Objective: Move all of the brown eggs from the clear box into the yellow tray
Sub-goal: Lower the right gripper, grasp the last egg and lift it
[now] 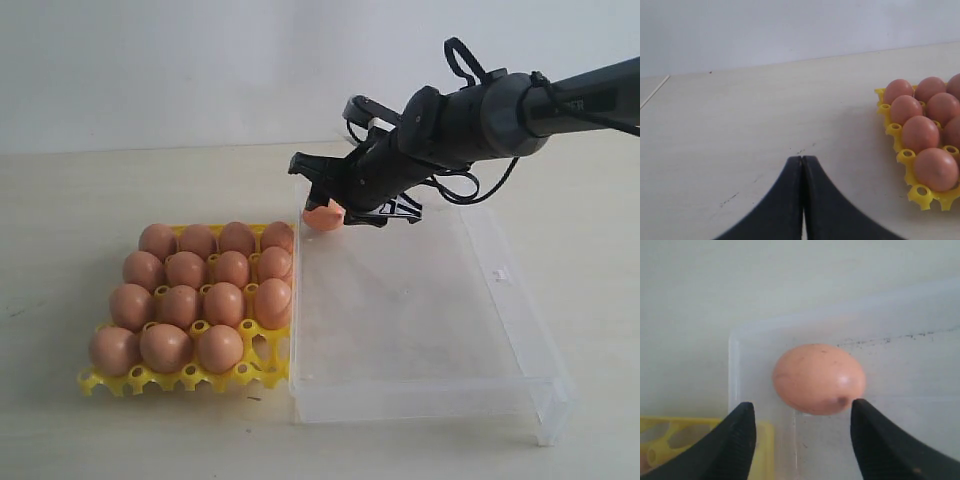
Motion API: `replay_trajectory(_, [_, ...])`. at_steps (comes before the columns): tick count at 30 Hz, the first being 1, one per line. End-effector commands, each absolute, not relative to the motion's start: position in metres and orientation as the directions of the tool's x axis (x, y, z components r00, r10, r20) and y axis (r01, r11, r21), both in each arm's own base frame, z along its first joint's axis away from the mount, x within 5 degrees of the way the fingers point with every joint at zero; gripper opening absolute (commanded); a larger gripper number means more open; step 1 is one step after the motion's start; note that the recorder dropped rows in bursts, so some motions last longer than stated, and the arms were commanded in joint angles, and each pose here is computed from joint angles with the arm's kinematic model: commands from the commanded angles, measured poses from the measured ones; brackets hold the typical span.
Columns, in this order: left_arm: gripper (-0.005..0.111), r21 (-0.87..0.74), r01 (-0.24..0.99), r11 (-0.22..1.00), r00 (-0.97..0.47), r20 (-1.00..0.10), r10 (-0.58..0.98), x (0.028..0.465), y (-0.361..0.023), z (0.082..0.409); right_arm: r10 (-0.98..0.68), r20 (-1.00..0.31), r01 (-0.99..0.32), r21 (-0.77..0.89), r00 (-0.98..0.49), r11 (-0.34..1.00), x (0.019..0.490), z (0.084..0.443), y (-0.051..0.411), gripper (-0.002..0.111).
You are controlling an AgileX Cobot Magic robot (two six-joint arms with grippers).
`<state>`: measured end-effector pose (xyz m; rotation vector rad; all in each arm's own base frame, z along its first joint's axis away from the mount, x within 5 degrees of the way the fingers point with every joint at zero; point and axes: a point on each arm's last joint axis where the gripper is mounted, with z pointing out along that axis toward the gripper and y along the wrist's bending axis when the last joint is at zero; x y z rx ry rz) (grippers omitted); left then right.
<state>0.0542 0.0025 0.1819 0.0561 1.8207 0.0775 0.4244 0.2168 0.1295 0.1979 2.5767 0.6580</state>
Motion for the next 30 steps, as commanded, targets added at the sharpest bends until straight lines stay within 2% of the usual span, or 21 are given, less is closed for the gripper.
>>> replay_trajectory(1, [0.000,0.076,-0.005,0.997,-0.230,-0.971,0.072,0.054,0.002,0.184,0.296,-0.396,0.059,0.511,-0.869,0.858,0.431,0.124,0.218,0.055])
replay_trajectory(8, [0.000,0.076,-0.005,0.997,-0.230,-0.971,0.072,0.054,0.002,0.184,0.299,-0.387,0.071,0.504,-0.872,0.861,0.432,0.115,0.217,0.055])
replay_trajectory(18, [0.000,0.076,-0.005,0.997,-0.230,-0.971,0.072,0.054,0.002,0.184,0.333,-0.445,0.071,0.509,-0.831,0.858,0.440,0.117,0.211,0.055])
replay_trajectory(30, [0.000,0.076,-0.005,0.997,-0.230,-0.971,0.072,0.054,0.002,0.184,0.344,-0.432,0.094,0.502,-0.834,0.860,0.441,0.100,0.211,0.055])
